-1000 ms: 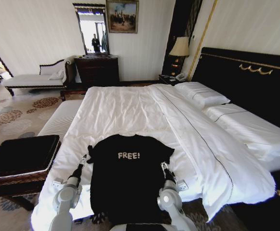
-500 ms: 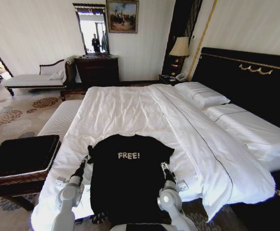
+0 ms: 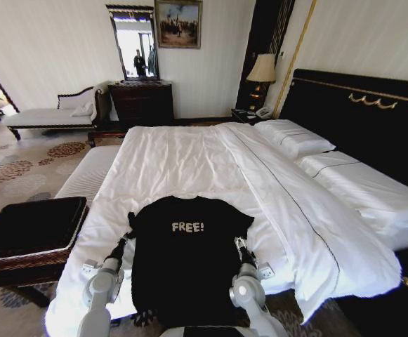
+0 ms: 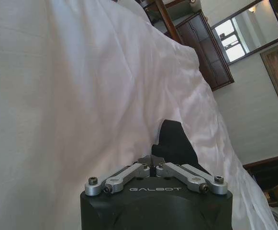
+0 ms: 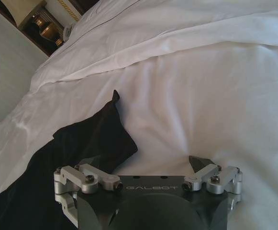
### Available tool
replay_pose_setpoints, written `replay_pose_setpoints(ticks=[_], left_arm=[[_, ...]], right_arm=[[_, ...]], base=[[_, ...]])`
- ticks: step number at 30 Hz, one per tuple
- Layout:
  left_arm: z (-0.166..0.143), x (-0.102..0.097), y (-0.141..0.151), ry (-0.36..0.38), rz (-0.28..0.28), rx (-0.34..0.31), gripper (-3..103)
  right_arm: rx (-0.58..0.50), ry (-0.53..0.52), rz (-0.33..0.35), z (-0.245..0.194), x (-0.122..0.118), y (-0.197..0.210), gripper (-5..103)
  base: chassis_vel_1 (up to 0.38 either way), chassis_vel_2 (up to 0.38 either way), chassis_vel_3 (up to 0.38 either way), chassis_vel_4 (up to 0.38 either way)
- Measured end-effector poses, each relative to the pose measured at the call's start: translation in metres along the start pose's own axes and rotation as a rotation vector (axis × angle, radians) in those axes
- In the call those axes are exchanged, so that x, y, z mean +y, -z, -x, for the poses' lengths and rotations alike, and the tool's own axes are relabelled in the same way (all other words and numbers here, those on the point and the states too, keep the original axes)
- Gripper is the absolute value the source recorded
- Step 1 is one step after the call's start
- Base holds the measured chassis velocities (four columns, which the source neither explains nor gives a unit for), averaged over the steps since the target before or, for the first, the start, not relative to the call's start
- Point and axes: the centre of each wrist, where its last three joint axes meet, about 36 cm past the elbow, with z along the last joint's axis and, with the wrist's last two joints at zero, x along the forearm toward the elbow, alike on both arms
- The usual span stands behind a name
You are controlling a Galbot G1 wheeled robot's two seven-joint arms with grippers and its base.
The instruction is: Fold the clothes on the bed and place them into the basket.
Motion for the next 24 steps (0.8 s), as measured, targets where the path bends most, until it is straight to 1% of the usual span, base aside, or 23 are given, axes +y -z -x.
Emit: replay_pose_setpoints(ticks=[2, 3, 6, 7, 8, 9, 13, 14, 15, 16, 17, 18, 19, 21, 22, 24], left_arm=[[-0.003, 0.0, 0.002, -0.002, 0.001, -0.004, 10], [-0.003, 0.0, 0.002, -0.002, 0.001, -0.004, 10], [-0.003, 0.002, 0.002, 0.001, 0.0, -0.004, 26], [-0.003, 0.003, 0.001, 0.003, -0.001, -0.002, 26], [-0.002, 0.003, -0.001, 0.004, -0.002, 0.0, 31], [-0.002, 0.003, -0.001, 0.004, -0.002, 0.0, 31], [0.003, 0.002, -0.009, 0.005, -0.002, 0.007, 52], [0.003, 0.002, -0.009, 0.005, -0.002, 0.007, 52], [0.004, 0.001, -0.01, 0.005, -0.003, 0.008, 58], [0.006, 0.001, -0.012, 0.005, -0.004, 0.009, 58], [0.007, 0.0, -0.013, 0.004, -0.005, 0.01, 62], [0.008, 0.0, -0.014, 0.004, -0.007, 0.011, 58], [0.008, 0.0, -0.014, 0.004, -0.007, 0.011, 58], [0.01, -0.001, -0.016, 0.004, -0.008, 0.009, 47], [0.011, -0.001, -0.016, 0.004, -0.008, 0.007, 47], [0.011, -0.001, -0.016, 0.003, -0.008, 0.005, 36]], right_arm=[[0.001, -0.001, -0.001, 0.0, 0.0, -0.001, 100], [0.001, -0.001, -0.001, 0.0, 0.0, -0.001, 100], [0.003, -0.002, -0.003, 0.0, -0.001, -0.001, 100], [0.003, -0.002, -0.003, 0.0, -0.001, -0.002, 100], [0.004, -0.003, -0.004, 0.0, -0.001, -0.002, 100], [0.004, -0.003, -0.004, 0.0, -0.001, -0.002, 100], [0.004, -0.005, -0.007, 0.0, -0.001, -0.001, 100], [0.004, -0.005, -0.007, 0.0, -0.001, -0.001, 100], [0.004, -0.007, -0.008, 0.0, -0.002, -0.001, 100], [0.003, -0.009, -0.009, 0.0, -0.003, -0.001, 100], [0.002, -0.01, -0.01, 0.0, -0.003, 0.0, 100], [0.001, -0.012, -0.011, 0.001, -0.004, 0.0, 100], [0.001, -0.012, -0.011, 0.001, -0.004, 0.0, 100], [0.0, -0.015, -0.013, 0.001, -0.005, 0.001, 100], [0.0, -0.016, -0.014, 0.001, -0.006, 0.001, 100], [0.0, -0.018, -0.014, 0.001, -0.006, 0.001, 100]], base=[[0.0, 0.0, 0.0, 0.0], [0.0, 0.0, 0.0, 0.0], [0.0, 0.0, 0.0, 0.0], [0.0, 0.0, 0.0, 0.0], [0.0, 0.0, 0.0, 0.0], [0.0, 0.0, 0.0, 0.0], [0.0, 0.0, 0.0, 0.0], [0.0, 0.0, 0.0, 0.0], [0.0, 0.0, 0.0, 0.0], [0.0, 0.0, 0.0, 0.0], [0.0, 0.0, 0.0, 0.0], [0.0, 0.0, 0.0, 0.0], [0.0, 0.0, 0.0, 0.0], [0.0, 0.0, 0.0, 0.0], [0.0, 0.0, 0.0, 0.0], [0.0, 0.0, 0.0, 0.0]])
